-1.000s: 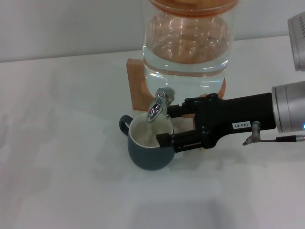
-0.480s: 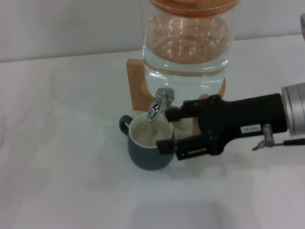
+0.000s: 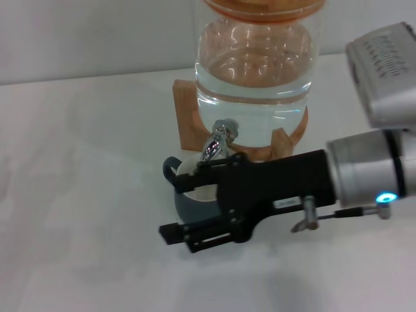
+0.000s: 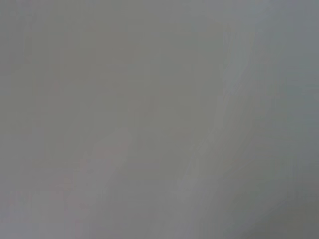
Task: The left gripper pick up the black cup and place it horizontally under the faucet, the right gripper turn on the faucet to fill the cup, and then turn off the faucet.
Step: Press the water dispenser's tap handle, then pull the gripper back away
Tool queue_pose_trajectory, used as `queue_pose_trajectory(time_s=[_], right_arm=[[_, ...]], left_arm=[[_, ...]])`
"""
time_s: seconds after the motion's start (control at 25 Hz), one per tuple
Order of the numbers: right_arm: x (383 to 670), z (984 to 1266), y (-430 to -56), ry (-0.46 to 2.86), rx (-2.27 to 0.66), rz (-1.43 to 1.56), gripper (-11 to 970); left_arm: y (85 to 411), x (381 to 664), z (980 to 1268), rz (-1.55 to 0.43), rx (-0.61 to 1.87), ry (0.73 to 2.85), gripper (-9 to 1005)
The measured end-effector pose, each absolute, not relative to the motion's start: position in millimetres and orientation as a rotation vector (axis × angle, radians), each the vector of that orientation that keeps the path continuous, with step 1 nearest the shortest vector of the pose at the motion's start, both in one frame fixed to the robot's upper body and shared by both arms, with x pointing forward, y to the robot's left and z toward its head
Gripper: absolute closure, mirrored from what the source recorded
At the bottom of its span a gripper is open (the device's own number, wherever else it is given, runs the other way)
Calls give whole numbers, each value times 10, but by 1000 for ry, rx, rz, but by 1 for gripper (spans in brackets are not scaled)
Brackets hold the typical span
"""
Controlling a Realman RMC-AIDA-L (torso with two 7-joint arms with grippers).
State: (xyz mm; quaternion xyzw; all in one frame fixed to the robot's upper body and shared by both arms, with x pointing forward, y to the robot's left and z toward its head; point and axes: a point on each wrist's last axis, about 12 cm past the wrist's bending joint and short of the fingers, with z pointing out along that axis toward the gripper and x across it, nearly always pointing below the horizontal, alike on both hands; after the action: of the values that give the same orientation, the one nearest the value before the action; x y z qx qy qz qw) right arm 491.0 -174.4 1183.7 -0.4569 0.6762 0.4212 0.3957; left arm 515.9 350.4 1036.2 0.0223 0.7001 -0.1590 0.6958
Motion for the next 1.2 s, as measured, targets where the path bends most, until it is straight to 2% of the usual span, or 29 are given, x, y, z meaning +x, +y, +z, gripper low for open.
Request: queue_pose_trajectory(time_s=[0.44, 1.2], right_arm=[[4949, 11744, -1594, 1726, -1118, 1010, 164], [5037, 11685, -1786, 1779, -1062, 934, 164]], left_arm=[[3526, 5095, 10337, -352, 41, 1564, 440], [3527, 5089, 10337, -352, 43, 1562, 441]])
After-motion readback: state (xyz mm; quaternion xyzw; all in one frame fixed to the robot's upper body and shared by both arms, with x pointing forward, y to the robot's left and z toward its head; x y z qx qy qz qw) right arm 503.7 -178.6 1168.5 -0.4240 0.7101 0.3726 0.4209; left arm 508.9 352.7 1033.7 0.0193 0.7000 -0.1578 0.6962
